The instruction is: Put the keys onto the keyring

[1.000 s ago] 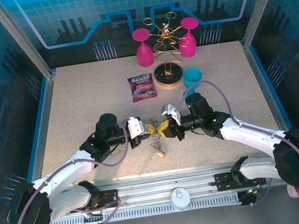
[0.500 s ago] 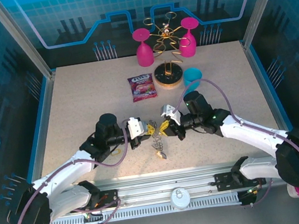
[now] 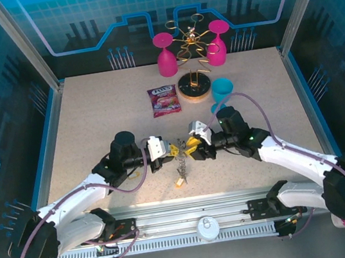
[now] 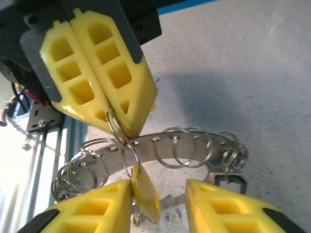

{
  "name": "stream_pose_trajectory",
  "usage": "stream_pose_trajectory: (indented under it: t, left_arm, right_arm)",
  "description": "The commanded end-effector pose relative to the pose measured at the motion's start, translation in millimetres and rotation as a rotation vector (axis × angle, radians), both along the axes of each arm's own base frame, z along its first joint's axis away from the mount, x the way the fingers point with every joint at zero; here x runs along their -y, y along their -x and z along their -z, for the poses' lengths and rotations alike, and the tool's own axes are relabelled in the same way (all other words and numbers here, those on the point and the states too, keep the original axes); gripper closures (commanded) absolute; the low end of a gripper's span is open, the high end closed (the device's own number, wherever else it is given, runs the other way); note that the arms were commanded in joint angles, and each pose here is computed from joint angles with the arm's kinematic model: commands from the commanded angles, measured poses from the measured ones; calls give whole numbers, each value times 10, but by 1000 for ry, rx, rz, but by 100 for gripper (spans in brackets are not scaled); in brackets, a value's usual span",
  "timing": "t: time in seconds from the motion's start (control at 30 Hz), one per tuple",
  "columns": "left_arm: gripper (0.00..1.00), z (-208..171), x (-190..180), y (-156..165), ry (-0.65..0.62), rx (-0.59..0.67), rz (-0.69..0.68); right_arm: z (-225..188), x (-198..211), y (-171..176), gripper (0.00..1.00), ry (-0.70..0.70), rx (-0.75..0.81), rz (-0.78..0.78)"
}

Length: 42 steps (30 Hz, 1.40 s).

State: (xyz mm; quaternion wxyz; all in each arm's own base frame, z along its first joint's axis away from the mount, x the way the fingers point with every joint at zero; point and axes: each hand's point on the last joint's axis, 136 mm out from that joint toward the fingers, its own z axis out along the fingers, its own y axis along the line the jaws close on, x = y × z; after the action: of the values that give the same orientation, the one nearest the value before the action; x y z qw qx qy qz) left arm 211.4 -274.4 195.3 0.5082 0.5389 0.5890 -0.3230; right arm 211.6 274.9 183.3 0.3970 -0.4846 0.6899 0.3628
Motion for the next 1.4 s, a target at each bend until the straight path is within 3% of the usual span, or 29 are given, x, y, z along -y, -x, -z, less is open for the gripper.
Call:
stream_pose_trajectory:
  t: [0.0, 0.27, 0.87, 0.93, 1.03, 1.1, 1.17, 1.23, 1.37]
  left_arm:
    - [100, -144, 44, 78, 54, 39, 48]
    - [100, -162, 59, 90, 67, 29, 60]
    - [100, -180, 64, 107, 74, 28, 70]
    - [100, -177, 64, 112, 74, 28, 71]
    - [100, -167, 58, 110, 74, 27, 66]
    - [100, -157, 47, 76, 69, 26, 44]
    - [99, -137, 22, 21, 56, 27, 6]
    - [88, -121, -9, -28, 39, 30, -30]
    - [85, -76, -45, -56, -16, 27, -51]
  right_arm:
    - [-172, 21, -21, 63, -82, 97, 3]
    - [-293, -140, 108, 66, -142, 218, -128]
    - [-312, -332, 122, 77, -169, 242, -203]
    - [-323, -351, 131, 82, -175, 244, -213]
    - [-327, -362, 147, 98, -175, 240, -227]
    - [-326, -356, 158, 100, -171, 241, -232]
    - [-337, -344, 158, 100, -161, 251, -229]
    - [-271, -311, 146, 100, -106, 232, -213]
    - [-118, -267, 138, 100, 43, 204, -203]
